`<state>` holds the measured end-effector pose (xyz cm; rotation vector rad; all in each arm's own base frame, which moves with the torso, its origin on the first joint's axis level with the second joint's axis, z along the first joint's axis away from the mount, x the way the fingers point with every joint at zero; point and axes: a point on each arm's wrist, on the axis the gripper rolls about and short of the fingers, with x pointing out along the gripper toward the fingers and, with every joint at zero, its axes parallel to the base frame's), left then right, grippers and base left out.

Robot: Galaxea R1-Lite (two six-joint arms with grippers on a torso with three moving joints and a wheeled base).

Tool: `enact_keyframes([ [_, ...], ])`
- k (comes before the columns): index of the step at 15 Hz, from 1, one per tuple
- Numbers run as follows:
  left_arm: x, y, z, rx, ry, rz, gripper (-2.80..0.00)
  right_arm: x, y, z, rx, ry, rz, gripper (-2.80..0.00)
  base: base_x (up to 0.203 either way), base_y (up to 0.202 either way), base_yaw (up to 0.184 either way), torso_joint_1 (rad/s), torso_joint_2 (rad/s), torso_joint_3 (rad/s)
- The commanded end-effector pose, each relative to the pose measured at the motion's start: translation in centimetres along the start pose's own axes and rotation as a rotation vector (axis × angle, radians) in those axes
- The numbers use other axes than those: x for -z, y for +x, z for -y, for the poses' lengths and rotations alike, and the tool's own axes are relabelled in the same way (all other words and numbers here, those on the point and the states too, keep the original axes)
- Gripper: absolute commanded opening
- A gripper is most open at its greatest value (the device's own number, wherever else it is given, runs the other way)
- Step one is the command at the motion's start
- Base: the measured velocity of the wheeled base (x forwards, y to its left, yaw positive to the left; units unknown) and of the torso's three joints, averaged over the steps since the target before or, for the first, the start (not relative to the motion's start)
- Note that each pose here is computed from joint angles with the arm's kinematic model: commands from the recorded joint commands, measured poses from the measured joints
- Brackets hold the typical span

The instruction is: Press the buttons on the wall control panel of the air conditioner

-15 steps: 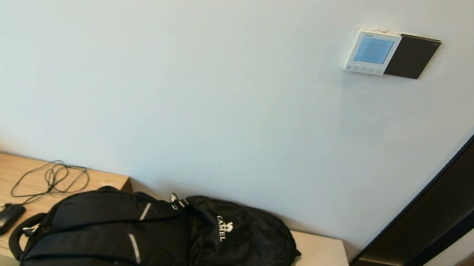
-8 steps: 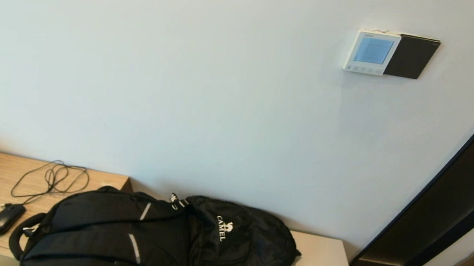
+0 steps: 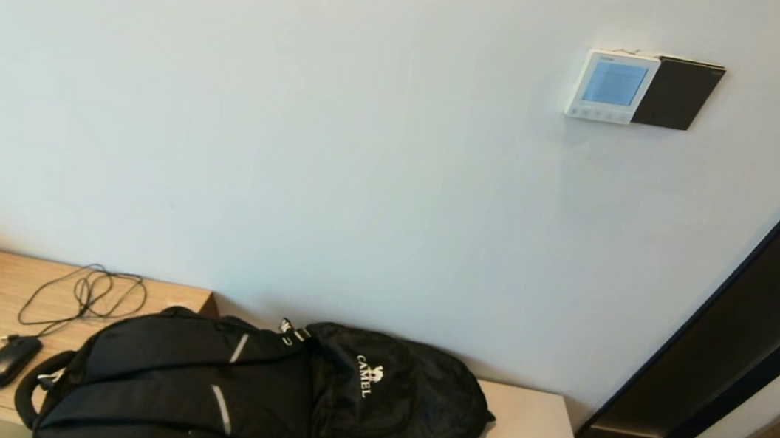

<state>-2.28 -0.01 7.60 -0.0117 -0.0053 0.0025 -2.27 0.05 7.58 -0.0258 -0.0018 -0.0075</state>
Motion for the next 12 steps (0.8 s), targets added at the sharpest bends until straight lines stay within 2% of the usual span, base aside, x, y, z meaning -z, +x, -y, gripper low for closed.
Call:
enact_keyframes([
  [1,0.0,0.0,0.0,-0.001,-0.001,0.0,-2.8,0.04,0.02,0.0,0.0,0.0,-0.002,-2.8,0.0,0.0,0.0,0.0,0.0,0.0],
  [12,-0.01,0.0,0.0,-0.001,-0.001,0.001,-2.8,0.0,-0.01,-0.01,-0.003,0.0,0.001,-2.8,0.0,0.0,0.0,0.0,0.0,0.0],
])
